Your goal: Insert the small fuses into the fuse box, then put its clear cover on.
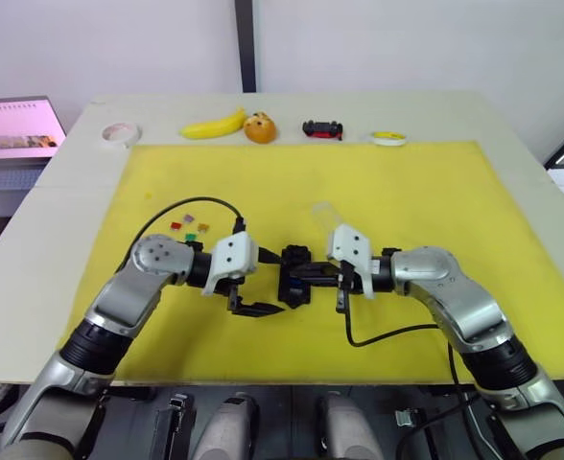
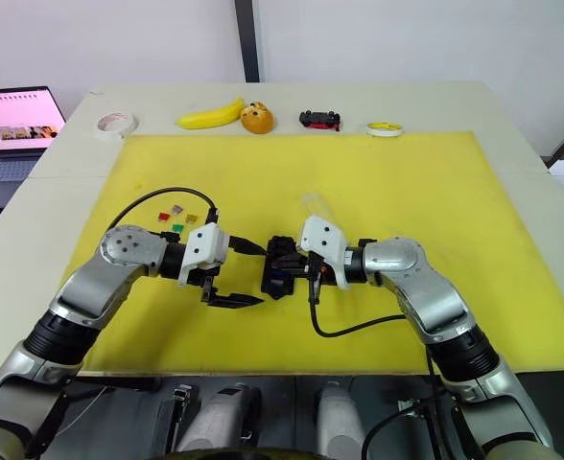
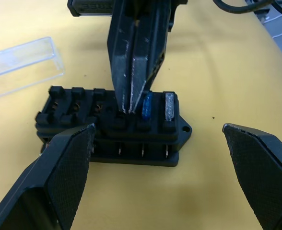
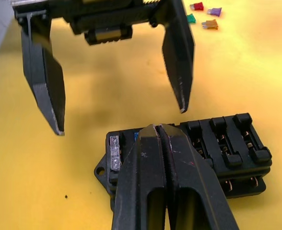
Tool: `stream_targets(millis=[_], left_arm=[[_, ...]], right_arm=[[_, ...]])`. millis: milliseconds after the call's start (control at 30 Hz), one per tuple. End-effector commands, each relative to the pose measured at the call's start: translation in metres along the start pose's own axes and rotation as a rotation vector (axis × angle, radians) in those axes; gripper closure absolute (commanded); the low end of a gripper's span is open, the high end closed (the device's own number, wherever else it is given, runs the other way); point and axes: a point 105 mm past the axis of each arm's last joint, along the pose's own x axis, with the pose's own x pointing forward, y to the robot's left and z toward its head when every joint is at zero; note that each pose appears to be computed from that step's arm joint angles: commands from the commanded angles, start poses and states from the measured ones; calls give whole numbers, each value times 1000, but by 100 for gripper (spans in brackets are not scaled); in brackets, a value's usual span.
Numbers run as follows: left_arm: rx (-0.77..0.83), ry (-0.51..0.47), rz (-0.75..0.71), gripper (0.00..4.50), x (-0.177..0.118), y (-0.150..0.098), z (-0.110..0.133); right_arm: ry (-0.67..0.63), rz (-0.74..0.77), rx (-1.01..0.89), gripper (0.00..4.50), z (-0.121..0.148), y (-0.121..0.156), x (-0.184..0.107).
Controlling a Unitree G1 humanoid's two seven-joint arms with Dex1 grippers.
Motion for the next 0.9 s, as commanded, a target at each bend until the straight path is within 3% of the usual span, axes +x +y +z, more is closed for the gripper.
stream_targets(millis=[33, 233, 467, 900], left_arm=[[39, -14, 8, 0, -2, 3, 8], [41, -16, 6, 0, -2, 2, 6], [42, -18, 8, 0, -1, 2, 7], [40, -23, 17, 0, -1, 2, 8]], right_arm=[[15, -7, 14, 444, -5, 1, 1], [-74, 5, 5, 444, 21, 0, -7], [-105, 18, 11, 444, 32, 2, -9], [77, 21, 5, 444, -4, 8, 3]])
